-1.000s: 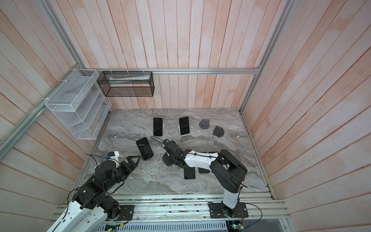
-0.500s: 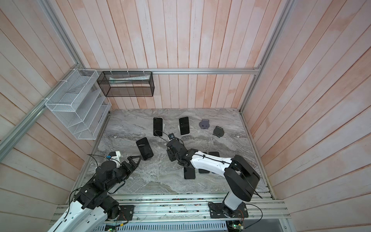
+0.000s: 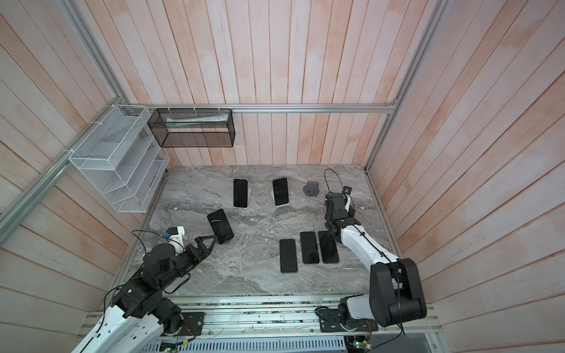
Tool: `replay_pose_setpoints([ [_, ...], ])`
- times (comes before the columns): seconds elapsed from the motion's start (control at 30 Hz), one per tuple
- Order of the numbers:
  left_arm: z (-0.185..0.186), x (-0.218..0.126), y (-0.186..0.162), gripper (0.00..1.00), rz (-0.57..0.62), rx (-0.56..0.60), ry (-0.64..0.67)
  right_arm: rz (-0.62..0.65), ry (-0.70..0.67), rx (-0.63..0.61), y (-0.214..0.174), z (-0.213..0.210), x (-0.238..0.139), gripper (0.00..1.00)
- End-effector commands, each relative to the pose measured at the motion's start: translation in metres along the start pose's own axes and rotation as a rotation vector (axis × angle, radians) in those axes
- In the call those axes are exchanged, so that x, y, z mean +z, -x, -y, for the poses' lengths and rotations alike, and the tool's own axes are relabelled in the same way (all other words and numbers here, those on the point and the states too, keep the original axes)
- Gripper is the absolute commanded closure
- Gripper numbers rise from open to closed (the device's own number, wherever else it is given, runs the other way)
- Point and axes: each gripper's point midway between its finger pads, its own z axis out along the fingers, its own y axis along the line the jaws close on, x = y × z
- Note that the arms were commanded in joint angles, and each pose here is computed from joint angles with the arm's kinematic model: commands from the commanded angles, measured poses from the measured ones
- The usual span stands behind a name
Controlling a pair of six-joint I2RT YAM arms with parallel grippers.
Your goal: Remove the phone from the phone stand
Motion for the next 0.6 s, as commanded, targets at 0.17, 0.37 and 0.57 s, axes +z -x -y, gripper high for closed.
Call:
replay_pose_setpoints([
  [0.17, 0.007, -0.02, 0.002, 0.0, 0.017, 0.04, -0.047, -0.118, 0.022, 0.11, -0.013, 0.002, 0.069, 0.53],
  [0.37, 0.002, -0.024, -0.001, 0.0, 0.036, 0.043, -0.063, -0.236, 0.031, 0.133, -0.032, 0.0, 0.096, 0.47],
  [0.57, 0.002, -0.021, 0.0, 0.0, 0.038, 0.08, -0.061, -0.302, 0.006, 0.139, -0.041, 0.01, 0.099, 0.21],
])
